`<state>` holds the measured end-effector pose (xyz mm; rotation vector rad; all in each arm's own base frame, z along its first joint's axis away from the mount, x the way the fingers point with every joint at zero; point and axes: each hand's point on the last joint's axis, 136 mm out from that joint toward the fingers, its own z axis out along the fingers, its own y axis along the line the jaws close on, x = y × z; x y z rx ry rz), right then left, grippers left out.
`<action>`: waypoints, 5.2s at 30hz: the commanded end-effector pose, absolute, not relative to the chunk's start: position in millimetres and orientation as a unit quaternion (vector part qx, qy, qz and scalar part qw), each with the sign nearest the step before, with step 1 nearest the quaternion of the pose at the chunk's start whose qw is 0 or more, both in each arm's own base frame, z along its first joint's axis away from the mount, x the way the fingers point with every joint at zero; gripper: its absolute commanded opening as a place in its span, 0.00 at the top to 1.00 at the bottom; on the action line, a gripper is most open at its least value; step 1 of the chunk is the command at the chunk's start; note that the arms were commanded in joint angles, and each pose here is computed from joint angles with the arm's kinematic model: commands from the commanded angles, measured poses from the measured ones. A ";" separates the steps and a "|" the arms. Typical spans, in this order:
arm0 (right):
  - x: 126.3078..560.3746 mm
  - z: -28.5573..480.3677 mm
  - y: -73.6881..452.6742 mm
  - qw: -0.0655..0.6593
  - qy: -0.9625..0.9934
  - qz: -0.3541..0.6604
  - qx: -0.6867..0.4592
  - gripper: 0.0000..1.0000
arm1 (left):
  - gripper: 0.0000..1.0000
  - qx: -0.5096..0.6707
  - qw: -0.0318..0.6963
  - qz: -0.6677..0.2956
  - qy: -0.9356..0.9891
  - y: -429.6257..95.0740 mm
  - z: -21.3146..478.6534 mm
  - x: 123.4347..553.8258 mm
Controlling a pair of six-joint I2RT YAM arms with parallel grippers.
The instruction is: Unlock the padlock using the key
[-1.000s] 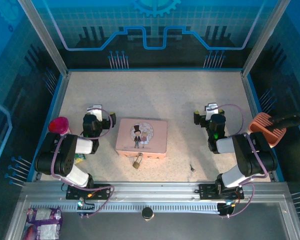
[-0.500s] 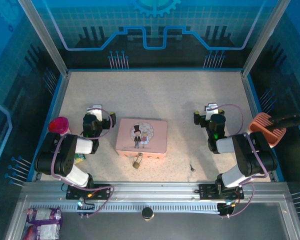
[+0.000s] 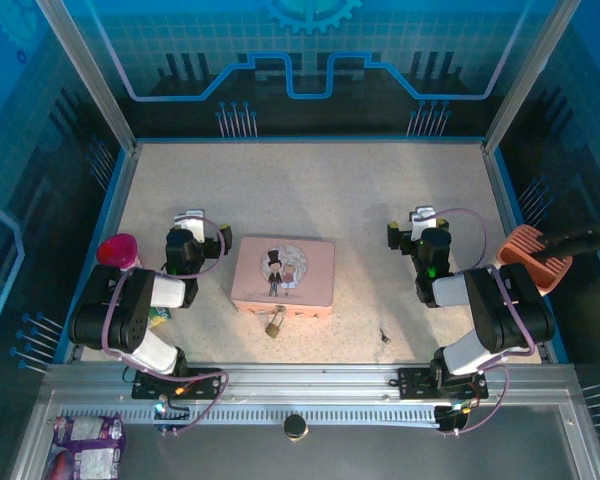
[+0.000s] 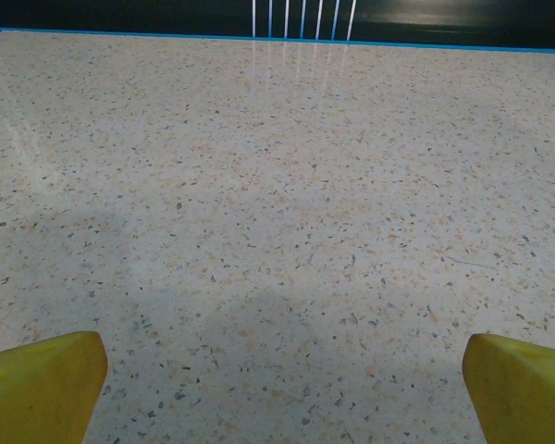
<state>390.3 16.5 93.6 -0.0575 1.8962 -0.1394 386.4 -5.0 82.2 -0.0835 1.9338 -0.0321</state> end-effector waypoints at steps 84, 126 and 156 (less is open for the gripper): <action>108.3 31.1 107.5 0.129 0.977 0.073 0.154 0.64 | 0.01 -0.030 0.328 -0.214 0.920 -195.5 176.9 215.0; 122.9 27.1 125.6 0.174 0.970 0.100 0.137 1.00 | 0.01 -0.024 0.331 -0.200 0.922 -201.0 176.0 223.5; 199.6 203.5 257.7 0.393 0.847 0.359 0.014 1.00 | 0.29 0.005 0.290 -0.420 0.860 -305.8 217.6 234.4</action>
